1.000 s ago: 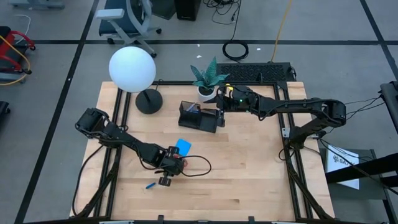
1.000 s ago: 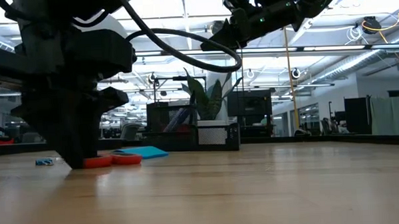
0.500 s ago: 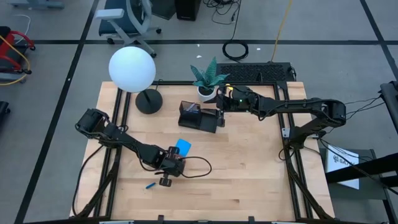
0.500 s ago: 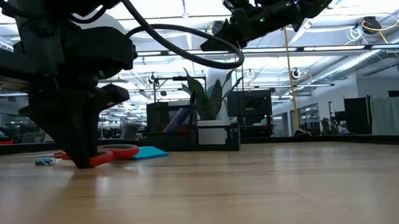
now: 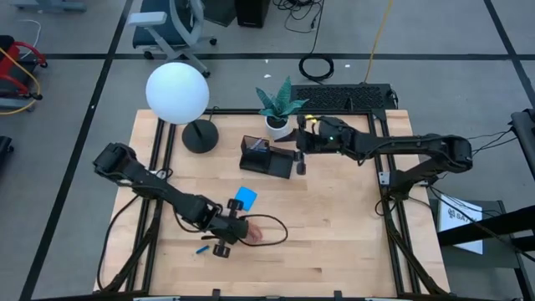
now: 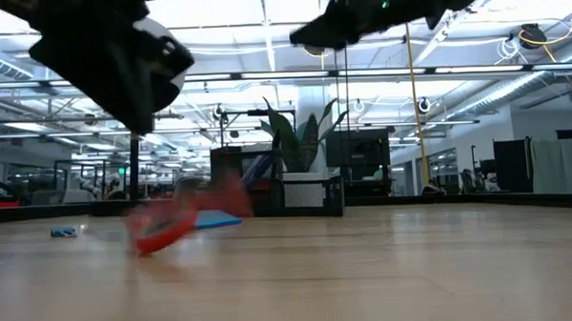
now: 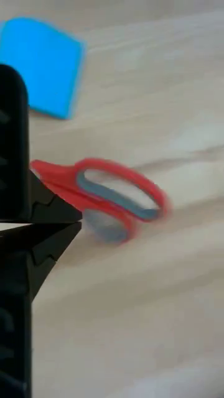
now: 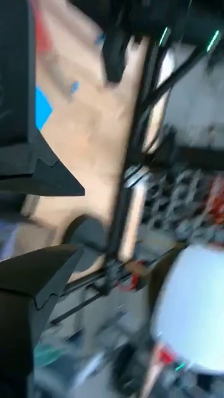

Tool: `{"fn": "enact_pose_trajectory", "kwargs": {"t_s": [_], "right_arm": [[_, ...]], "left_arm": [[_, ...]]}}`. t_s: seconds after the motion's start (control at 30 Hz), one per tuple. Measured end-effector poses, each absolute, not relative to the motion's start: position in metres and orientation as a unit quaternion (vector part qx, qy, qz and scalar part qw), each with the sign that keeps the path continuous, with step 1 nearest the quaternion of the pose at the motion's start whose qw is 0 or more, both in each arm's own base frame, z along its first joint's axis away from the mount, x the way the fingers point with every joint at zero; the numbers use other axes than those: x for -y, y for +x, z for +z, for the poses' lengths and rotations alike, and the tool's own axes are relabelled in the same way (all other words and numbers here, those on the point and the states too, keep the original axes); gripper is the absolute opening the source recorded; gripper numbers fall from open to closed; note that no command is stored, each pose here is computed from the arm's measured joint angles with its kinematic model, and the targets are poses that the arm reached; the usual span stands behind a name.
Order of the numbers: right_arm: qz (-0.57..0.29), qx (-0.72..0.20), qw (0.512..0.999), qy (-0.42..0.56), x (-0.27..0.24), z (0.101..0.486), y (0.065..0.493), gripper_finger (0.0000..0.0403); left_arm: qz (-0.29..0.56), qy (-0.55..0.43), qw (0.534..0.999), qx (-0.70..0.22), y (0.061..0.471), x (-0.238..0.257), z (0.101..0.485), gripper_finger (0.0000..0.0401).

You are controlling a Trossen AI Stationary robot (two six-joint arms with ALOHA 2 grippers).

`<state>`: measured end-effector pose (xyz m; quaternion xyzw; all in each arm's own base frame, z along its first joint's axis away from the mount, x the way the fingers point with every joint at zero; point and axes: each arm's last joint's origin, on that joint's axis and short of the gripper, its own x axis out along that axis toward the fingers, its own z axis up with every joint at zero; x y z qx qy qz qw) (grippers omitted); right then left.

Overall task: Pick and place office supplies into organizer
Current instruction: Put the red scissors into the desk organizer

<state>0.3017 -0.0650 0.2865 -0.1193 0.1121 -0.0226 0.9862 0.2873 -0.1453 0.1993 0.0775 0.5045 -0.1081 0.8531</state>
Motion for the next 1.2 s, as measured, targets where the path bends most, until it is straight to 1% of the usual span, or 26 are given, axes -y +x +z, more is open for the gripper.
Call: {"fn": "enact_pose_trajectory", "kwargs": {"t_s": [0.07, 0.17, 0.23, 0.3, 0.5, 0.6, 0.73, 0.87, 1.07, 1.2], "right_arm": [[0.004, -0.096, 0.987, -0.130, 0.057, 0.293, 0.299, 0.0126], [0.020, -0.089, 0.987, -0.133, 0.047, 0.300, 0.294, 0.0126], [0.029, -0.085, 0.987, -0.136, 0.040, 0.305, 0.290, 0.0126], [0.038, -0.083, 0.986, -0.141, 0.035, 0.308, 0.287, 0.0126], [0.052, -0.094, 0.982, -0.153, 0.027, 0.307, 0.285, 0.0126], [0.055, -0.105, 0.980, -0.158, 0.027, 0.305, 0.285, 0.0126], [0.055, -0.109, 0.980, -0.158, 0.028, 0.304, 0.285, 0.0126], [0.054, -0.106, 0.980, -0.159, 0.028, 0.304, 0.285, 0.0126], [0.054, -0.106, 0.980, -0.159, 0.028, 0.304, 0.285, 0.0126], [0.054, -0.106, 0.980, -0.159, 0.028, 0.304, 0.285, 0.0126]], "left_arm": [[-0.104, 0.080, 0.857, -0.498, 0.282, 0.143, 0.207, 0.0001], [-0.101, 0.077, 0.870, -0.477, 0.278, 0.141, 0.221, 0.0001], [-0.096, 0.075, 0.865, -0.486, 0.273, 0.138, 0.225, 0.0001], [-0.097, 0.072, 0.871, -0.477, 0.273, 0.138, 0.227, 0.0003], [-0.113, 0.059, 0.870, -0.476, 0.280, 0.141, 0.221, 0.0005], [-0.142, 0.063, 0.865, -0.477, 0.285, 0.146, 0.213, 0.0010], [-0.185, 0.084, 0.853, -0.480, 0.292, 0.152, 0.199, 0.0032], [-0.217, 0.098, 0.845, -0.478, 0.299, 0.152, 0.190, 0.0064], [-0.217, 0.112, 0.834, -0.495, 0.307, 0.145, 0.188, 0.0107], [-0.222, 0.125, 0.829, -0.498, 0.313, 0.147, 0.189, 0.0119]]}}
